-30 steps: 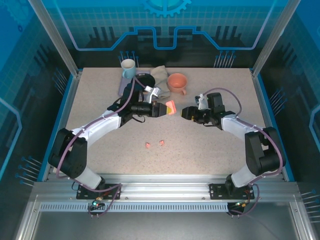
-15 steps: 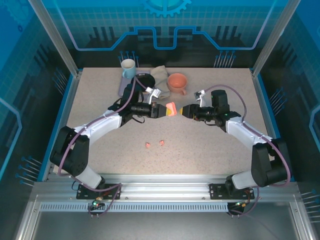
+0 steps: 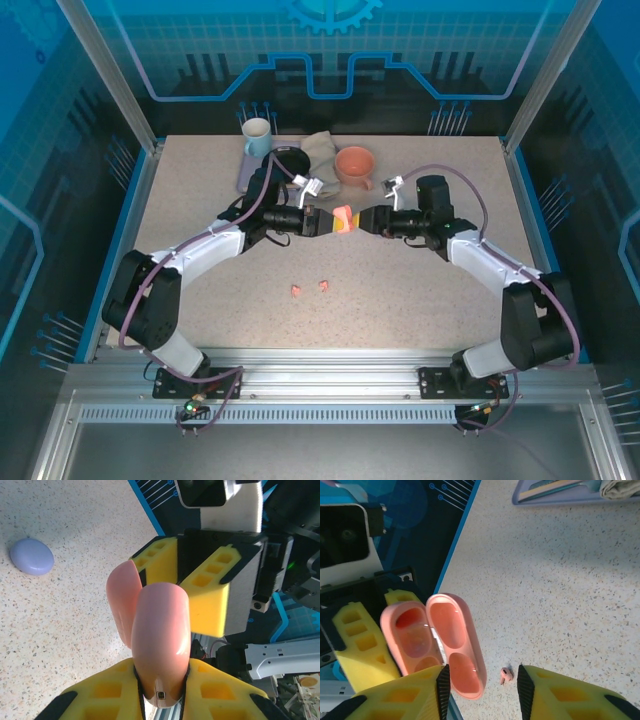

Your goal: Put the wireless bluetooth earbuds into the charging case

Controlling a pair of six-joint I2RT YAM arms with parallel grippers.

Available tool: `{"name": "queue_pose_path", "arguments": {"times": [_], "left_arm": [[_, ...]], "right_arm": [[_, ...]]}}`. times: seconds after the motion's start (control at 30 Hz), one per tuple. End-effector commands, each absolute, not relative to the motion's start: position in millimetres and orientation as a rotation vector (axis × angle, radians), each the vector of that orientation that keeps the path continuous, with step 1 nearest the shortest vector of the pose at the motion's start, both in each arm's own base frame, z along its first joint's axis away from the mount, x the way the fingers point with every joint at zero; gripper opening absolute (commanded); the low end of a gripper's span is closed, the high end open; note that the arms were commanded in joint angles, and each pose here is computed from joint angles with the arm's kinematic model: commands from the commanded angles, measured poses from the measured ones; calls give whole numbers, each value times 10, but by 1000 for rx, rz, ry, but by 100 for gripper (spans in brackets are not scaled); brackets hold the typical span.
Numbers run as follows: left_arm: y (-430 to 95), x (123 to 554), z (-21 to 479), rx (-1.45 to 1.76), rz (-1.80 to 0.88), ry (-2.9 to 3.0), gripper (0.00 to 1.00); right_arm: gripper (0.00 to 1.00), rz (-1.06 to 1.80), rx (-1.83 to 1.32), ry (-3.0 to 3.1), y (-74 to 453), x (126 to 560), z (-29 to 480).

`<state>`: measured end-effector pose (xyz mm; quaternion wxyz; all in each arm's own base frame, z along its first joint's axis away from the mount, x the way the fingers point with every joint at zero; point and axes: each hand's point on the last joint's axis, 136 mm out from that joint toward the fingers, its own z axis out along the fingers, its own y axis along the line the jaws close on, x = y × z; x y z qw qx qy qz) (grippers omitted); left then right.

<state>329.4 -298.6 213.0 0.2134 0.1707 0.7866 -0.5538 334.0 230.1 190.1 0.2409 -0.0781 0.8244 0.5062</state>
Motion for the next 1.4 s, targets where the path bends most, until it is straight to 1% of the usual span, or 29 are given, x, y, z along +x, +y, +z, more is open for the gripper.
{"name": "queue_pose_path", "arguments": {"times": [0.0,0.13,0.33,0.47,0.6,0.63,0.7,0.83,0.9,1.07,1.2,1.37], "left_arm": [[-3019,3346,2324,519,-1562,2111,0],[-3023,3352,2337,519,-1564,2107,0],[-3028,3358,2335,524,-1571,2105,0],[-3040,3354,2326,524,-1584,2104,0],[-3041,3353,2317,523,-1587,2105,0],[-3040,3351,2311,522,-1587,2106,2],[-3035,3356,2292,517,-1584,2111,8],[-3031,3373,2261,505,-1570,2122,27],[-3015,3388,2244,496,-1555,2130,39],[-2920,3450,2247,465,-1529,2147,62],[-2741,3485,2323,460,-1471,2168,73],[-2555,3475,2337,530,-1380,2253,81]], "right_arm": [[41,1413,-253,2234,2403,3366,1966],[40,1421,-255,2245,2446,3371,1909],[35,1446,-275,2240,2519,3385,1922],[27,1454,-289,2233,2552,3404,1953],[15,1454,-291,2230,2554,3424,1981],[12,1455,-291,2231,2556,3425,1981],[8,1450,-289,2231,2551,3433,1989],[0,1428,-280,2248,2530,3448,1977],[0,1407,-282,2258,2509,3459,1965],[0,1327,-301,2305,2446,3495,1918],[0,1179,-385,2377,2365,3534,1852],[0,927,-596,2438,2328,3602,1803]]}}
